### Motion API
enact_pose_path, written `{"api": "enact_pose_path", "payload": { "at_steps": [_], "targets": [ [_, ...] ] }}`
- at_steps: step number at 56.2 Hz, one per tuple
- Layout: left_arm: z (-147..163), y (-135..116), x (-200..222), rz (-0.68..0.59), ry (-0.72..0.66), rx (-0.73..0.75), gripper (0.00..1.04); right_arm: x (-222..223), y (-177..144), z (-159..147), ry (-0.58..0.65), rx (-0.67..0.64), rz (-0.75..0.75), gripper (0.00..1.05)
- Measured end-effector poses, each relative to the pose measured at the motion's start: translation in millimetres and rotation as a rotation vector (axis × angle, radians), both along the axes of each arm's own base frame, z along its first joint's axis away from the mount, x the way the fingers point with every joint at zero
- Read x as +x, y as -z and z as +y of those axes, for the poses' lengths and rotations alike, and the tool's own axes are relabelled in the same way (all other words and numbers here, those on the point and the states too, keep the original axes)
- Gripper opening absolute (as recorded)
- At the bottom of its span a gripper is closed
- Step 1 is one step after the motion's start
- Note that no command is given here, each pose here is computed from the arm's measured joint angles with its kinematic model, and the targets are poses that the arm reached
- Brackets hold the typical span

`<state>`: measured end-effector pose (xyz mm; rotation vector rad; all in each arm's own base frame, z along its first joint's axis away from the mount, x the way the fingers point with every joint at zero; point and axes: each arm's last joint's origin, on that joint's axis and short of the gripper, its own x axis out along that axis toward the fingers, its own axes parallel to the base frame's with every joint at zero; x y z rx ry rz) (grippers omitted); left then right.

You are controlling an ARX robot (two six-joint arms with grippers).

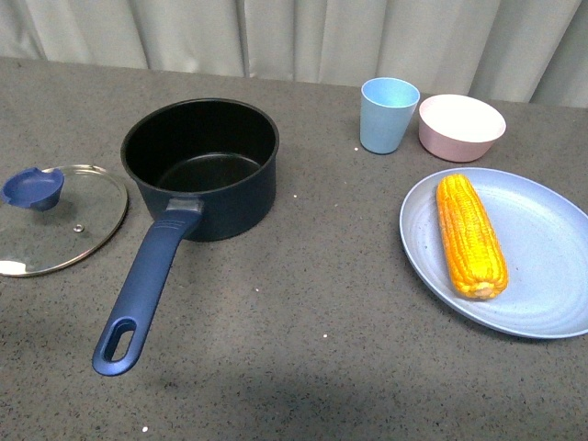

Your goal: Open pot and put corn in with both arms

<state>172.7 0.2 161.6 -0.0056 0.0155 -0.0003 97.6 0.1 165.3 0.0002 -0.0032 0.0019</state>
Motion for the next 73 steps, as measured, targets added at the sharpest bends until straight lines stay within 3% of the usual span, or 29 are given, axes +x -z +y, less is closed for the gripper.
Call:
{"api": "enact_pose_path", "payload": {
  "at_steps": [73],
  "targets": [
    [0,-12,-60,-0.039,-0.001,0.001,0.04,0,0,0,0.000,0.000,0.000,0.96]
  ]
}}
